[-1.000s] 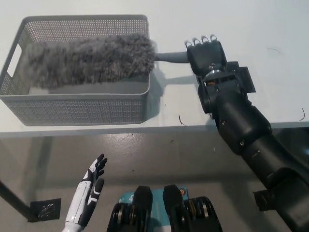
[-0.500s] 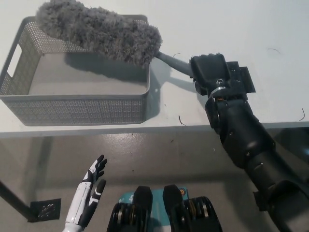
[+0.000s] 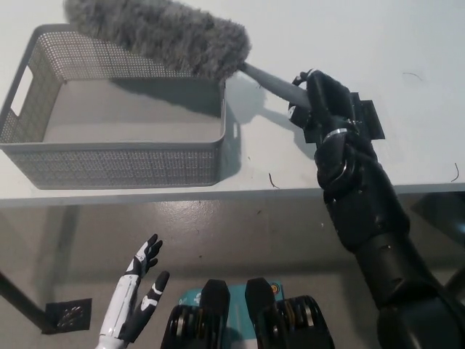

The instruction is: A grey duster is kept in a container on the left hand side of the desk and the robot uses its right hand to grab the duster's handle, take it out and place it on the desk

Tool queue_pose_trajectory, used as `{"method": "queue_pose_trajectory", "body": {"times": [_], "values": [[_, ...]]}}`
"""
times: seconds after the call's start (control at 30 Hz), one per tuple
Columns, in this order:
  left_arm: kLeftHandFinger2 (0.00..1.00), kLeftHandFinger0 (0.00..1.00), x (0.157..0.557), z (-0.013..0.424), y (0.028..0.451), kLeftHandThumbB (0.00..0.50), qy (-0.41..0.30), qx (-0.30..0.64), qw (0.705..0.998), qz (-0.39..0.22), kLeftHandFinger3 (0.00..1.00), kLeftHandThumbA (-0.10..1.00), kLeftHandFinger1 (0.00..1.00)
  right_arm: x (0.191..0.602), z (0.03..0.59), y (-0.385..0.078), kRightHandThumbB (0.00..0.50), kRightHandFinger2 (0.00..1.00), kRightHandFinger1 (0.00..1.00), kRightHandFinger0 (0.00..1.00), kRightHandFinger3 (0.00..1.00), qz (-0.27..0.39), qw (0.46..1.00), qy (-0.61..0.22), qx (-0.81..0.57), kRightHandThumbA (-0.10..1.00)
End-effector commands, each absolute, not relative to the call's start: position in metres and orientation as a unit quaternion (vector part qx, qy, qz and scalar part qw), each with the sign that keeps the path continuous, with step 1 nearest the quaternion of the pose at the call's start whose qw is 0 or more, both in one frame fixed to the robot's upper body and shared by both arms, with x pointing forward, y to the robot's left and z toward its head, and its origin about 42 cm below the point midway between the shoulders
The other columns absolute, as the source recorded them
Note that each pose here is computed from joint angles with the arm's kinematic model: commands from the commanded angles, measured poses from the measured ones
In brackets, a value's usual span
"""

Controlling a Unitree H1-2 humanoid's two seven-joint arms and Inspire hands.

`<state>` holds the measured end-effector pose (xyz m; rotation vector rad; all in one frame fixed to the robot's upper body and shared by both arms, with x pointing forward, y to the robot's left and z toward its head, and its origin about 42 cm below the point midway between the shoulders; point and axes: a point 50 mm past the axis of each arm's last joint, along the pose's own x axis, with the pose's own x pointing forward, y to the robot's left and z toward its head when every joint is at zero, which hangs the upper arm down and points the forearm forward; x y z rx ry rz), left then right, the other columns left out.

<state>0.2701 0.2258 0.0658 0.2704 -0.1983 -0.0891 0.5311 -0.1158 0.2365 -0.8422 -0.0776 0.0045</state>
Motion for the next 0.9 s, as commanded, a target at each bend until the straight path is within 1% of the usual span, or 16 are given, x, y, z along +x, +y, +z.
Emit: {"method": "queue_pose_trajectory", "body": {"times": [0.0,0.03,0.1,0.3,0.37,0.43,0.5,0.53,0.57,0.63,0.67,0.7,0.77,0.8,0.83,0.87], "values": [[1.00,1.00,0.273,0.076,0.219,0.000,-0.140,0.163,0.973,-0.078,1.00,0.88,1.00,0.540,0.370,-0.131,0.031,0.27,0.00,0.00,0.14,-0.109,0.970,-0.215,0.002,-0.04],[1.00,1.00,0.274,0.076,0.219,0.000,-0.141,0.165,0.973,-0.079,1.00,0.89,1.00,0.540,0.370,-0.132,0.036,0.28,0.00,0.00,0.18,-0.109,0.971,-0.214,0.003,-0.05],[1.00,1.00,0.274,0.076,0.219,0.000,-0.140,0.165,0.973,-0.080,1.00,0.89,1.00,0.540,0.370,-0.135,0.039,0.29,0.00,0.00,0.19,-0.111,0.970,-0.215,-0.002,-0.03],[1.00,1.00,0.273,0.075,0.219,0.000,-0.141,0.163,0.973,-0.081,1.00,0.86,1.00,0.541,0.370,-0.144,0.036,0.29,0.00,0.00,0.18,-0.121,0.970,-0.209,-0.016,-0.03],[1.00,1.00,0.273,0.075,0.219,0.000,-0.140,0.164,0.973,-0.082,1.00,0.88,1.00,0.541,0.369,-0.149,0.055,0.30,0.00,0.00,0.17,-0.128,0.967,-0.216,-0.035,-0.06],[1.00,1.00,0.273,0.076,0.219,0.005,-0.137,0.167,0.973,-0.081,1.00,0.90,1.00,0.541,0.367,-0.154,0.057,0.33,0.00,0.00,0.22,-0.129,0.965,-0.221,-0.051,-0.03],[1.00,1.00,0.272,0.076,0.219,0.000,-0.135,0.169,0.973,-0.081,1.00,0.91,1.00,0.542,0.366,-0.160,0.068,0.33,0.01,0.00,0.24,-0.133,0.964,-0.222,-0.062,-0.02],[1.00,1.00,0.273,0.077,0.220,0.000,-0.136,0.169,0.973,-0.078,1.00,0.92,1.00,0.542,0.367,-0.161,0.061,0.38,0.04,0.00,0.31,-0.129,0.966,-0.217,-0.058,-0.02],[1.00,1.00,0.273,0.077,0.221,0.000,-0.139,0.169,0.973,-0.077,1.00,0.92,1.00,0.541,0.367,-0.167,0.063,0.42,0.07,0.00,0.35,-0.128,0.965,-0.214,-0.080,-0.02],[1.00,1.00,0.273,0.076,0.221,0.000,-0.141,0.168,0.973,-0.077,1.00,0.92,1.00,0.540,0.366,-0.176,0.066,0.44,0.08,0.00,0.35,-0.132,0.960,-0.213,-0.127,-0.05],[1.00,1.00,0.273,0.077,0.221,0.001,-0.138,0.170,0.973,-0.077,1.00,0.93,1.00,0.539,0.363,-0.182,0.093,0.45,0.09,0.00,0.34,-0.134,0.955,-0.212,-0.158,-0.10],[1.00,1.00,0.272,0.077,0.222,0.001,-0.137,0.171,0.973,-0.075,1.00,0.93,1.00,0.539,0.362,-0.185,0.097,0.46,0.10,0.00,0.35,-0.129,0.952,-0.214,-0.176,-0.10],[1.00,1.00,0.272,0.077,0.225,0.000,-0.139,0.174,0.972,-0.073,1.00,0.92,1.00,0.540,0.352,-0.198,0.123,0.49,0.13,0.00,0.38,-0.110,0.939,-0.216,-0.246,-0.10],[1.00,1.00,0.272,0.077,0.225,0.000,-0.138,0.175,0.972,-0.074,1.00,0.92,1.00,0.540,0.347,-0.205,0.126,0.49,0.13,0.00,0.37,-0.104,0.930,-0.218,-0.276,-0.10],[1.00,1.00,0.270,0.078,0.227,0.000,-0.137,0.175,0.972,-0.072,1.00,0.92,1.00,0.541,0.339,-0.211,0.156,0.46,0.12,0.00,0.35,-0.098,0.916,-0.222,-0.319,-0.10],[1.00,1.00,0.270,0.078,0.228,0.000,-0.136,0.176,0.972,-0.071,1.00,0.92,1.00,0.541,0.334,-0.216,0.163,0.45,0.11,0.00,0.34,-0.095,0.906,-0.226,-0.344,-0.10]]}}
